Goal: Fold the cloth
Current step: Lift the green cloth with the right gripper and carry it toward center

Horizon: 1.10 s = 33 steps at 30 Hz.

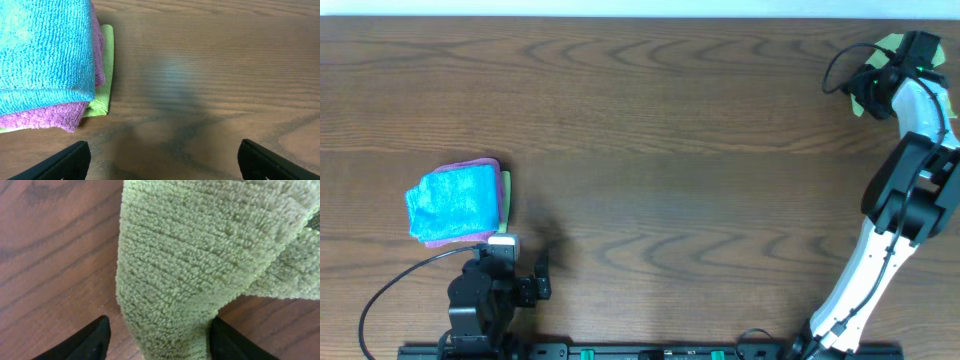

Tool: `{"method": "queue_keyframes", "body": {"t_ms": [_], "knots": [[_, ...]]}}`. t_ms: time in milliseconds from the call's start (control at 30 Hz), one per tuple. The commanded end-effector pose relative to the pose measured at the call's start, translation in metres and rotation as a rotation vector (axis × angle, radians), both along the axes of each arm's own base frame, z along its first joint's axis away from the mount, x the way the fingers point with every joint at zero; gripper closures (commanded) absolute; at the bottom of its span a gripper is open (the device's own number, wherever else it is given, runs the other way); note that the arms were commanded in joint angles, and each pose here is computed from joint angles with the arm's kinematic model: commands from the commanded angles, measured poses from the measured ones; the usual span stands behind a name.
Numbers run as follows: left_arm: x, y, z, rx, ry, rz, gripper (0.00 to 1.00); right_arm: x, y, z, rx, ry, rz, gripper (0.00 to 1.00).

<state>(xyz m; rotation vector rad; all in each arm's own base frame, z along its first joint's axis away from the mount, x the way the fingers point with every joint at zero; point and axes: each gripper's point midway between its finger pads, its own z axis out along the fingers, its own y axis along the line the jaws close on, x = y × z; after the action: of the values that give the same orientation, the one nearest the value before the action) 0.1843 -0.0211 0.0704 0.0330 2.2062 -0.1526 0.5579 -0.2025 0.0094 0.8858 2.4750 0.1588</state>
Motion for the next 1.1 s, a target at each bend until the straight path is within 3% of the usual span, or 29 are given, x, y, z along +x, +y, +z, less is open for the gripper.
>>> {"method": "queue_keyframes", "body": {"t_ms": [0, 200, 300, 467, 667, 1067], "knots": [[-0.005, 0.001, -0.009, 0.018, 0.032, -0.006, 0.05, -0.002, -0.001, -0.015, -0.003, 0.030, -0.015, 0.45], [-0.005, 0.001, -0.009, 0.018, 0.031, -0.006, 0.05, -0.004, -0.002, -0.016, -0.010, 0.041, -0.020, 0.77], [-0.005, 0.001, -0.009, 0.018, 0.031, -0.006, 0.05, -0.007, -0.001, -0.018, -0.005, 0.054, -0.020, 0.99], [-0.005, 0.001, -0.009, 0.018, 0.031, -0.006, 0.05, -0.017, 0.008, -0.014, 0.020, 0.094, 0.012, 0.99], [-0.005, 0.001, -0.009, 0.018, 0.031, -0.006, 0.05, -0.023, 0.030, 0.027, -0.015, 0.103, 0.127, 0.99], [-0.005, 0.001, -0.009, 0.018, 0.032, -0.006, 0.05, -0.064, 0.122, 0.087, -0.020, 0.233, 0.340, 0.99]]}}
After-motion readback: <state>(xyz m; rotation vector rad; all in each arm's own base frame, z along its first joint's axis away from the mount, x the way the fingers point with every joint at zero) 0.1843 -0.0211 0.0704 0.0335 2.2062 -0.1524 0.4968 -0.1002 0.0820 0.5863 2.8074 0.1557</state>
